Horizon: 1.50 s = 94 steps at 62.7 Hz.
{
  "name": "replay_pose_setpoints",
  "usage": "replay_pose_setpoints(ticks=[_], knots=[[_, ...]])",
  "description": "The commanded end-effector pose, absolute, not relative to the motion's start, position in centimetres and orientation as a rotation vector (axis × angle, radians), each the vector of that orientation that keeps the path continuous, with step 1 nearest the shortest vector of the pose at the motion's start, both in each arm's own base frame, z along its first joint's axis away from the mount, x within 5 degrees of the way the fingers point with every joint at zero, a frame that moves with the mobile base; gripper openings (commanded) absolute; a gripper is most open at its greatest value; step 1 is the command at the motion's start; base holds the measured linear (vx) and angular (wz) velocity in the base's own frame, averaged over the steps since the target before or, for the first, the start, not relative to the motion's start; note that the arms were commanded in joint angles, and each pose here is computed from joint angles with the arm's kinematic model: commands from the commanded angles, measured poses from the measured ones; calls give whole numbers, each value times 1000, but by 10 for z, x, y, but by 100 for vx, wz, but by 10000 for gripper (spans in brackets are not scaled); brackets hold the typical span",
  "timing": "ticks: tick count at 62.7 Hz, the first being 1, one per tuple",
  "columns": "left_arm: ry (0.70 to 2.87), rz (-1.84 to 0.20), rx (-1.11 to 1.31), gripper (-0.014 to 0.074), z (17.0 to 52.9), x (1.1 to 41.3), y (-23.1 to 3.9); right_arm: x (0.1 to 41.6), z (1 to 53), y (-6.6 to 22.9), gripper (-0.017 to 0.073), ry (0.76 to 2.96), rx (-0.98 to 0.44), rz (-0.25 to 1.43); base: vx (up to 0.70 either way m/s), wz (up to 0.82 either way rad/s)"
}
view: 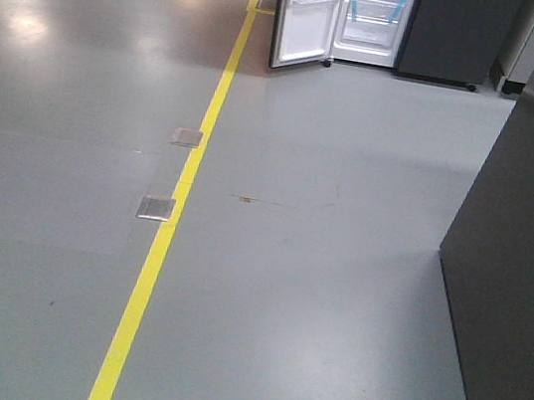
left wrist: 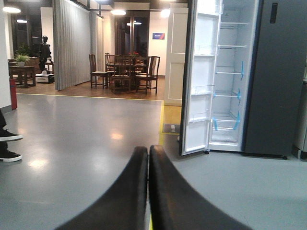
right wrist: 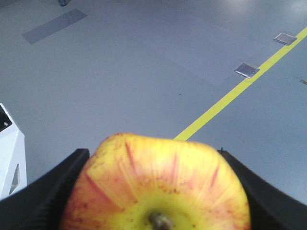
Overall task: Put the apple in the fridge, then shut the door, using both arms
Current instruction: 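Drive the base up to the open refrigerator door, apple held in right gripper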
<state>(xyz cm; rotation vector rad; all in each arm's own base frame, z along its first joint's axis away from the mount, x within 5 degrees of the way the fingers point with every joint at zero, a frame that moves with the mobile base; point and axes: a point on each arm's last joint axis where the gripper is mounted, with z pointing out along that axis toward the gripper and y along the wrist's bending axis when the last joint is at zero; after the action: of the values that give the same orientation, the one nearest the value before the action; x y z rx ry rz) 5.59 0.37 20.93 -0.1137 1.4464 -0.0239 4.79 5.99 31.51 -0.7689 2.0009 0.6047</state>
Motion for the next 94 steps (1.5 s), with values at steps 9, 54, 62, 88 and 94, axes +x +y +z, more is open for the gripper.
replay_pose_setpoints(ticks=[9, 54, 62, 88, 94], knots=[[1376, -32, -122, -6, 210, 55, 4, 50, 328, 62, 411, 1933, -715, 635, 22, -13], [1376, -32, -122, -6, 210, 55, 4, 50, 328, 62, 411, 1933, -715, 635, 22, -2], [1376, -32, -122, -6, 210, 55, 4, 50, 328, 62, 411, 1933, -715, 635, 24, -1], [1376, -32, -122, -6, 210, 55, 4, 50, 328, 62, 411, 1933, -715, 635, 26, -2], [1376, -32, -122, -6, 210, 55, 4, 50, 328, 62, 411, 1934, -716, 635, 28, -1]])
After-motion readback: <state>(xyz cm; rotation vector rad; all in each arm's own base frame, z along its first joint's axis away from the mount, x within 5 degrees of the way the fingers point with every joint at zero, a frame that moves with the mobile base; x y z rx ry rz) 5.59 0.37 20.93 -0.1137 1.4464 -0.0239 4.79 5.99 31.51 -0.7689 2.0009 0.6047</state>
